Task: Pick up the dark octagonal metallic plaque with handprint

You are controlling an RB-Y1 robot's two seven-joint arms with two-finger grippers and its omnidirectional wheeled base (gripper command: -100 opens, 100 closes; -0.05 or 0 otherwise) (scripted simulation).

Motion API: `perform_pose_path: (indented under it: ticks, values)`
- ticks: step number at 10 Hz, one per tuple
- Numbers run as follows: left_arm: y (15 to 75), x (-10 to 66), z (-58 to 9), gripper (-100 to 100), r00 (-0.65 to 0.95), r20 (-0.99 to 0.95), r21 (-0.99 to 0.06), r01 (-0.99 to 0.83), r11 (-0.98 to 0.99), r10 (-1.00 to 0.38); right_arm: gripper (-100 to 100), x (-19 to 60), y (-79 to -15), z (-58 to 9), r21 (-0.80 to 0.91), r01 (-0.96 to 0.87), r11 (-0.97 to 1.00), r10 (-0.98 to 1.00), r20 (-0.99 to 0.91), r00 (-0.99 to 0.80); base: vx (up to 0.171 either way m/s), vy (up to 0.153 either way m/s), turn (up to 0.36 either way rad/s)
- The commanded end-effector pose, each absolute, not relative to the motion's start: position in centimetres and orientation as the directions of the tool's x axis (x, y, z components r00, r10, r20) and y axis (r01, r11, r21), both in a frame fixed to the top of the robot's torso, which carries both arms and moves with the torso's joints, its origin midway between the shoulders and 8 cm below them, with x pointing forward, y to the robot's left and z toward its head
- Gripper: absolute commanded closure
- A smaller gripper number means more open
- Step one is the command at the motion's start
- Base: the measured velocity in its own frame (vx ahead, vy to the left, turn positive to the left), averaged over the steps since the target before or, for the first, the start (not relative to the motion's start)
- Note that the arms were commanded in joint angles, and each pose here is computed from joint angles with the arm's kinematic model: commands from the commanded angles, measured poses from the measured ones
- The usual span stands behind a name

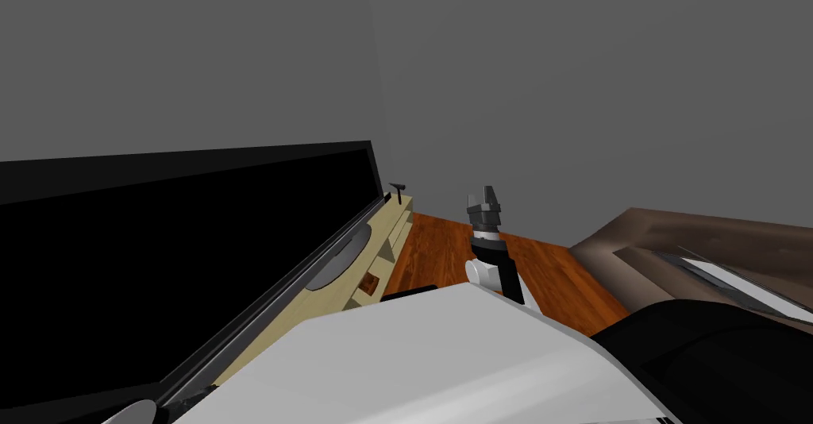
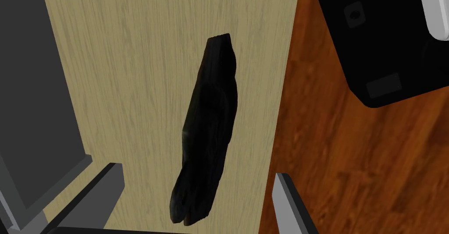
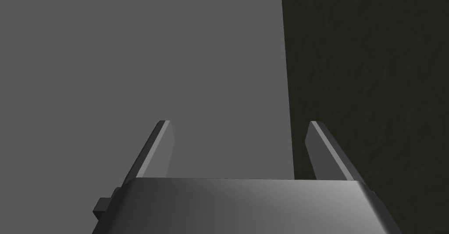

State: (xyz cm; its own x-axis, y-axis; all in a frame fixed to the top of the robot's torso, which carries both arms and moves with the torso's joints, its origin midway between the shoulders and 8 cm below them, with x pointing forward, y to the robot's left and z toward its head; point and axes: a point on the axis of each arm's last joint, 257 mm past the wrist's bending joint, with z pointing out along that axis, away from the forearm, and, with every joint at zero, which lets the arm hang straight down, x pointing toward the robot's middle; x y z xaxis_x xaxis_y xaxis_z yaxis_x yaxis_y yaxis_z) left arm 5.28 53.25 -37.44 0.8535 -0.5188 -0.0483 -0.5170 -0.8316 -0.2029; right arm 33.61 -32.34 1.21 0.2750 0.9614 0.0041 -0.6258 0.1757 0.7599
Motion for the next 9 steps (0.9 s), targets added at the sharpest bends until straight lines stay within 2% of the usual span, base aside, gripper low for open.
perform_pose_path:
  ticks: [1, 6, 8, 9]
  values:
    - [53.0, 3.4, -37.9, -100, 0.864, -0.081, -0.144, -0.503, -0.852, -0.497, 0, 33.6, -32.3, 1.2, 0.760, -0.626, 0.176, 0.961, 0.004, 0.275, 0.079, -0.006, -0.189]
    - [52.3, -0.4, -38.3, -100, 0.874, -0.152, -0.023, -0.470, -0.882, -0.462, 0, 33.6, -32.3, 1.2, 0.760, -0.626, 0.176, 0.961, 0.004, 0.275, 0.062, 0.007, -0.098]
    - [52.3, -0.5, -38.3, -100, 0.874, -0.155, -0.018, -0.468, -0.883, -0.460, 0, 33.6, -32.3, 1.2, 0.760, -0.626, 0.176, 0.961, 0.004, 0.275, 0.043, 0.008, -0.047]
    - [52.2, -0.6, -38.3, 0, 0.874, -0.157, -0.015, -0.467, -0.884, -0.460, 0, 33.6, -32.3, 1.2, 0.760, -0.626, 0.176, 0.961, 0.004, 0.275, 0.000, 0.000, 0.000]
